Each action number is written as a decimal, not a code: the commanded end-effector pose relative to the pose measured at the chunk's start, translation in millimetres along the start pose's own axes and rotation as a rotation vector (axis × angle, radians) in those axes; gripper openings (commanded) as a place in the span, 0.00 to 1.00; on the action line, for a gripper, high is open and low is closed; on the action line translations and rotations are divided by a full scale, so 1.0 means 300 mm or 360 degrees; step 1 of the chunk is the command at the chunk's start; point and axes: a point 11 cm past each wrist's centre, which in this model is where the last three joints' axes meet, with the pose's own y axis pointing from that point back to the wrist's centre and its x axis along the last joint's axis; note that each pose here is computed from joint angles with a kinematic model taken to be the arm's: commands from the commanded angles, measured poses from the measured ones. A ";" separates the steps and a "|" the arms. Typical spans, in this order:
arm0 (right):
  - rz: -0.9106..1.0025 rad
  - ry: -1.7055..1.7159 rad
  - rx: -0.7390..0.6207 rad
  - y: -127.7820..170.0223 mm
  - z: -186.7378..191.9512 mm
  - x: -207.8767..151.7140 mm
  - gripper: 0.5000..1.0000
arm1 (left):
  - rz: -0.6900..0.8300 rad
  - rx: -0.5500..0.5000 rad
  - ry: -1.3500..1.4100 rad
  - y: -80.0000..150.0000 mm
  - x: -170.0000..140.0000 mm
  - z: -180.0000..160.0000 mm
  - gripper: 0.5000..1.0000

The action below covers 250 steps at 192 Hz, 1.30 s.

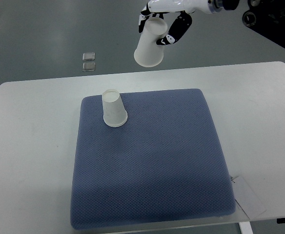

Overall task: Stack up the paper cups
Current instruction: 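Lower the held cup onto the upside-down cup on the pad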

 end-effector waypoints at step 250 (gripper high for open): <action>-0.0202 0.0086 0.0172 -0.337 -0.280 -0.170 0.20 | -0.0002 0.0000 0.0001 0.000 -0.001 0.000 1.00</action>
